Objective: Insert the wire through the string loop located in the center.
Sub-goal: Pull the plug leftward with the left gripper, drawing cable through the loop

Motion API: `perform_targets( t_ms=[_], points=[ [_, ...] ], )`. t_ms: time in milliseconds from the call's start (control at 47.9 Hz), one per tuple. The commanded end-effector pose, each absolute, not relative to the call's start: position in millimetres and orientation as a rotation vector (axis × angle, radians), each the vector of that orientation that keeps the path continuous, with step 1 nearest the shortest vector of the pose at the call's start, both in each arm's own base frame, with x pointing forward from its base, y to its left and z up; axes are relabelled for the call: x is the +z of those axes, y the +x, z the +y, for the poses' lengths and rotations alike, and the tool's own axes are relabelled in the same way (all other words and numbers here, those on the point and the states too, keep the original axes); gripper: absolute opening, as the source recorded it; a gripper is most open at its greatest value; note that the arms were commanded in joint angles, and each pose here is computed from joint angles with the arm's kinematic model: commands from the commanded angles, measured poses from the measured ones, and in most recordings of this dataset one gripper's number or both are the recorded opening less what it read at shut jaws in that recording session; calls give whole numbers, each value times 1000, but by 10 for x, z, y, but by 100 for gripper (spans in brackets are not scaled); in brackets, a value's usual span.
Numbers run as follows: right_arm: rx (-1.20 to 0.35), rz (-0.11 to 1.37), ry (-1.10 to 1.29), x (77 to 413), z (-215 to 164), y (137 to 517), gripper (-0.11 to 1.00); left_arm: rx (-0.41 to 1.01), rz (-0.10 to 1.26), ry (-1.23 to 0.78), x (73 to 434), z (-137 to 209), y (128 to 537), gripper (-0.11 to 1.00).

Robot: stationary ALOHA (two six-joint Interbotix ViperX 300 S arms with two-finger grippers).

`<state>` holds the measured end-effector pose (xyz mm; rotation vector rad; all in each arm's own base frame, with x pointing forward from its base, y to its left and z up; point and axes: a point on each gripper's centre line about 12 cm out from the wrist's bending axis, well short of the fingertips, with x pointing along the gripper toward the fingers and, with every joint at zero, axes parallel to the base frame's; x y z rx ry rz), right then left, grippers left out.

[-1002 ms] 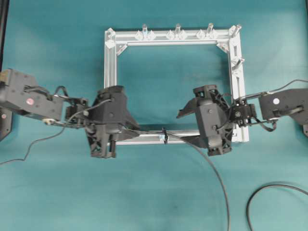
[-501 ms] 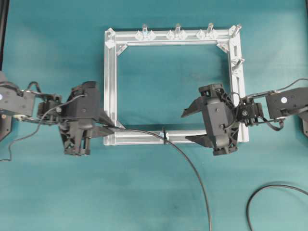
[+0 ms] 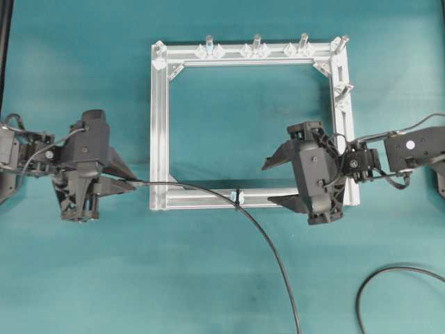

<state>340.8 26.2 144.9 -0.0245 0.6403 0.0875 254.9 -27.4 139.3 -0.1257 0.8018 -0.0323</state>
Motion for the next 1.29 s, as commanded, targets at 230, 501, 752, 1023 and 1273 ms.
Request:
perform_targets(
  t_ms=[230, 501, 752, 1023, 1273],
  points=[
    [84, 605, -17, 1559, 257, 3431, 70, -27, 800, -133, 1399, -266, 2549, 20],
    [85, 607, -18, 1554, 263, 3431, 70, -31, 837, -128, 1291, -278, 2443, 20],
    [84, 607, -17, 1554, 257, 3431, 70, -30, 857, -125, 1234, -271, 2383, 20],
    [82, 607, -17, 1554, 252, 3431, 70, -31, 851, -124, 1242, -272, 2391, 20],
    [83, 605, -17, 1558, 253, 3436, 70, -35, 848, -117, 1260, -274, 2410, 19]
  ],
)
